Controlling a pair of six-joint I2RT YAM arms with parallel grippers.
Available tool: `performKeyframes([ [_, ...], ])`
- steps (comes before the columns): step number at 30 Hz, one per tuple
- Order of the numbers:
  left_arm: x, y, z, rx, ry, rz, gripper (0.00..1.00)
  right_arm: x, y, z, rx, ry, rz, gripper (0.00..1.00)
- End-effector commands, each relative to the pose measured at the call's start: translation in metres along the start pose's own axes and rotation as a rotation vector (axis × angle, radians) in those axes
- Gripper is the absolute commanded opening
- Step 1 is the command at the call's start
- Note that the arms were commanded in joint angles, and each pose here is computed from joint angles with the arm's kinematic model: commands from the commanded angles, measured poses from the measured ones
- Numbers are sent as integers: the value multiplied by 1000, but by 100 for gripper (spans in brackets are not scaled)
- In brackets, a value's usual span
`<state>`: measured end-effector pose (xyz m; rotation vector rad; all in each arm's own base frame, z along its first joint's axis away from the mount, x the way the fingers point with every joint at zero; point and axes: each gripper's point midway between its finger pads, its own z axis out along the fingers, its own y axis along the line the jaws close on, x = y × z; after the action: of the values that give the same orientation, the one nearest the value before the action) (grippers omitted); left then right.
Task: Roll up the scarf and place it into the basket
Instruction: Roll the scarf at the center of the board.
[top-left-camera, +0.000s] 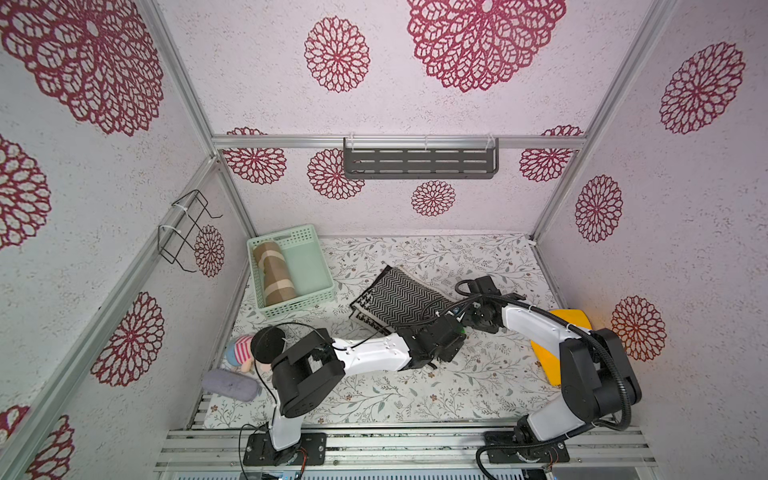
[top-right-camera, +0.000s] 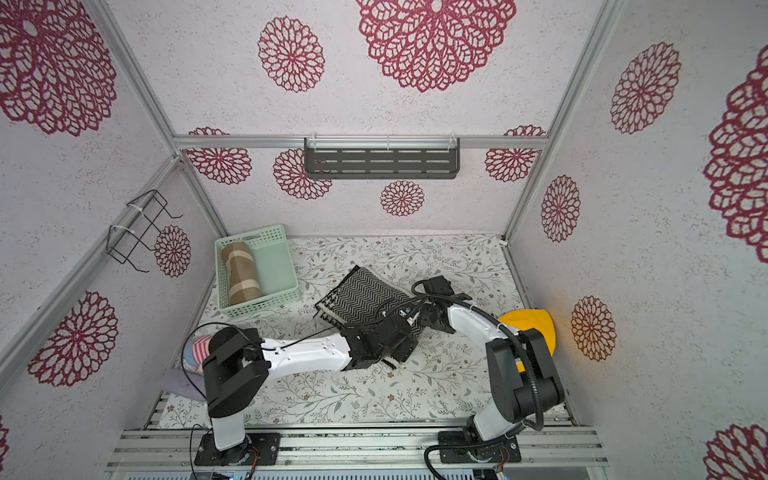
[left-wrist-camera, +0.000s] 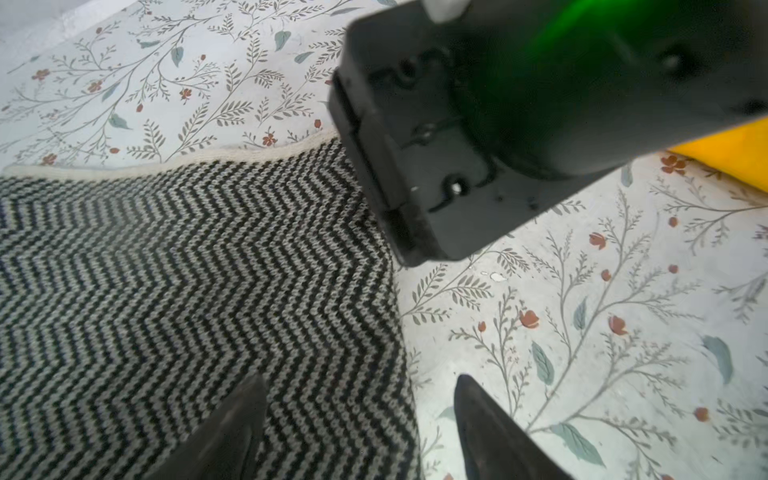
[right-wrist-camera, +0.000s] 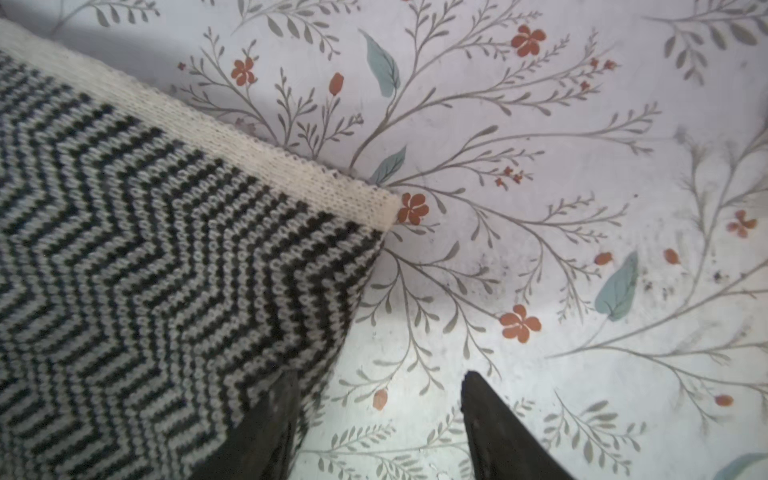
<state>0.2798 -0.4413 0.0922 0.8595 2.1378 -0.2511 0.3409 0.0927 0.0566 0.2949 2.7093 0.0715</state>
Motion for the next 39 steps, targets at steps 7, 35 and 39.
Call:
performKeyframes([
  [7, 37, 6, 25, -136, 133, 160, 75, -30, 10, 9, -63, -34, -9, 64],
  [35, 135, 12, -17, -122, 397, 157, 49, 68, 18, 9, -253, 181, 112, 55],
  [39, 140, 17, -38, -93, 395, 106, 30, 72, 18, -6, -239, 157, 96, 55],
])
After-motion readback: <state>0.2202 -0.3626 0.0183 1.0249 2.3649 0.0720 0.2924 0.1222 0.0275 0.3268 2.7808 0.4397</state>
